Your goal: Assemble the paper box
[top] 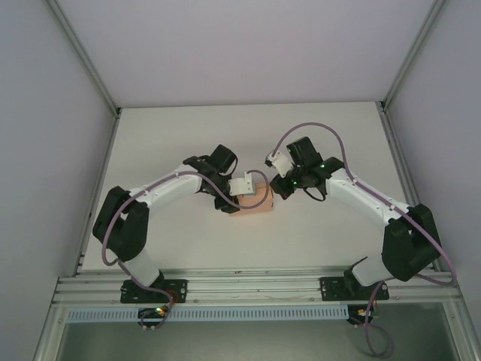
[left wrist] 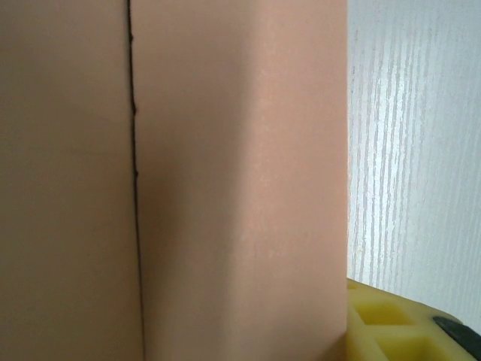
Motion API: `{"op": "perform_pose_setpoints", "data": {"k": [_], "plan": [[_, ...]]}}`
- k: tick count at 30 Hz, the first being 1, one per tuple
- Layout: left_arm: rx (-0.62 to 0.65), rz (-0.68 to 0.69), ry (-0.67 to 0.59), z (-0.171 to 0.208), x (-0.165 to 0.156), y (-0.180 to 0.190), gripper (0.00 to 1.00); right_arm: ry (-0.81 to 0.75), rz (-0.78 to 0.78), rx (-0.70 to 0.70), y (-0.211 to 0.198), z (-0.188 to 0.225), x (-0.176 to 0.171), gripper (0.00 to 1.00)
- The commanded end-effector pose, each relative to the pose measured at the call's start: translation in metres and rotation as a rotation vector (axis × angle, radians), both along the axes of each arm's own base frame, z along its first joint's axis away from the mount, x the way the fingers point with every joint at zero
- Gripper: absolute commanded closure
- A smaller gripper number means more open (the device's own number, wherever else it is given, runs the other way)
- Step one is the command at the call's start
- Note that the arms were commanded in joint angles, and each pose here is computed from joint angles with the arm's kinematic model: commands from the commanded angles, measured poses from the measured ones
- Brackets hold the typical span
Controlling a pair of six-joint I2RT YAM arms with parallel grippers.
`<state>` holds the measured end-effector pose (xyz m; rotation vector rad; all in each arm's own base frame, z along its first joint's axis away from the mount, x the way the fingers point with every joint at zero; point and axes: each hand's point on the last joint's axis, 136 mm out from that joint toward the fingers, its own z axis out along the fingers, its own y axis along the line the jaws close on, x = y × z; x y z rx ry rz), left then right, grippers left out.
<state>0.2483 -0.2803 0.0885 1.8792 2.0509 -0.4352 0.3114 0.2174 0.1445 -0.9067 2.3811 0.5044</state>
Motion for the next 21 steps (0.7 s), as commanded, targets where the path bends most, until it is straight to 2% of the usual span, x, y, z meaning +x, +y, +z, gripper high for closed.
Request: {"op": "perform_pose_setpoints", "data": {"k": [1, 7, 11, 14, 17, 21], "plan": [[0.001, 0.032, -0.011, 0.002, 0.009, -0.004, 0.65, 0.063, -0.131, 0.05, 0.005, 0.005, 0.005, 1.0], [0.023, 0.041, -0.027, -0.008, 0.013, -0.009, 0.65, 0.074, -0.323, 0.144, 0.014, 0.016, 0.008, 1.0], [0.016, 0.038, -0.023, -0.009, 0.012, -0.011, 0.65, 0.055, -0.494, 0.188, 0.001, 0.007, 0.016, 1.0], [0.008, 0.036, -0.022, -0.007, 0.012, -0.012, 0.65, 0.033, -0.555, 0.206, -0.004, -0.006, 0.02, 1.0], [0.006, 0.04, -0.02, -0.007, 0.012, -0.012, 0.65, 0.017, -0.572, 0.187, -0.005, -0.013, 0.019, 1.0], [0.005, 0.032, -0.023, -0.006, 0.011, -0.012, 0.65, -0.05, -0.467, 0.12, 0.0, -0.022, 0.012, 1.0]]}}
